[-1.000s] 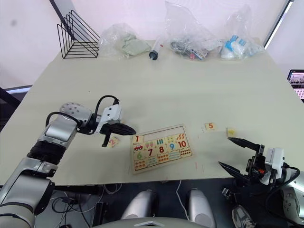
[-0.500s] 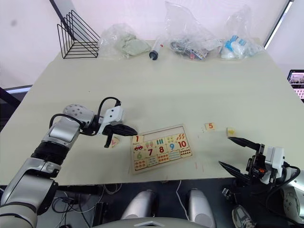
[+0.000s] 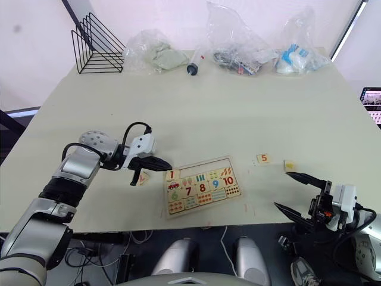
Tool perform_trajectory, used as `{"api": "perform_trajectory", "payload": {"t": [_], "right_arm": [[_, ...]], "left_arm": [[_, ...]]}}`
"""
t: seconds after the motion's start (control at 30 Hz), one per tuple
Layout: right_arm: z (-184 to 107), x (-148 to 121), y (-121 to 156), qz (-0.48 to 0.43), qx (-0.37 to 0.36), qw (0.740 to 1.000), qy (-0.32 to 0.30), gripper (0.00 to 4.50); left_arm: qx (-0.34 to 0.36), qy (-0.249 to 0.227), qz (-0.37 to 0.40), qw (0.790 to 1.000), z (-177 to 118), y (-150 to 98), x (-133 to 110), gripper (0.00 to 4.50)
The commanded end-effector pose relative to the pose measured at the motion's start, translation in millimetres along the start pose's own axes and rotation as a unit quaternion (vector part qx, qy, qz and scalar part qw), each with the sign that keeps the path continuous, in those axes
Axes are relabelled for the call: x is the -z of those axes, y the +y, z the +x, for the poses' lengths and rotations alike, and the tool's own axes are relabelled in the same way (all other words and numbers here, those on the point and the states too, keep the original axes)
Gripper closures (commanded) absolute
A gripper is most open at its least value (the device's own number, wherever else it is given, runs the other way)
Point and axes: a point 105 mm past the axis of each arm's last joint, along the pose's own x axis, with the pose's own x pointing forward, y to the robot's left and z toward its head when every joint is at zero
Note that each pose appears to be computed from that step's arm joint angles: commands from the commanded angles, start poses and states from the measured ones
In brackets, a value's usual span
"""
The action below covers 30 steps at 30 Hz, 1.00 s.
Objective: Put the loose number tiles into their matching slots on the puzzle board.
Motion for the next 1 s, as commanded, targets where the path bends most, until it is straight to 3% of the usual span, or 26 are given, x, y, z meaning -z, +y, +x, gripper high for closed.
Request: {"api": "perform_trajectory", "payload": {"t": [0.03,1.0], "right_arm": [[-2.6,-10.8,-3.3,-0.026,0.002,1.0,-0.006,0.0],[-2.7,-7.1,-2.3,-0.02,0.005,1.0,-0.005,0.0]], "left_arm": [[-0.007,-0.002,0.004,1.0,-6.4,0.8,1.2,4.48],[0.0,-0.027,0.01,1.0,-8.0,-3.1,-3.5,4.48]]}}
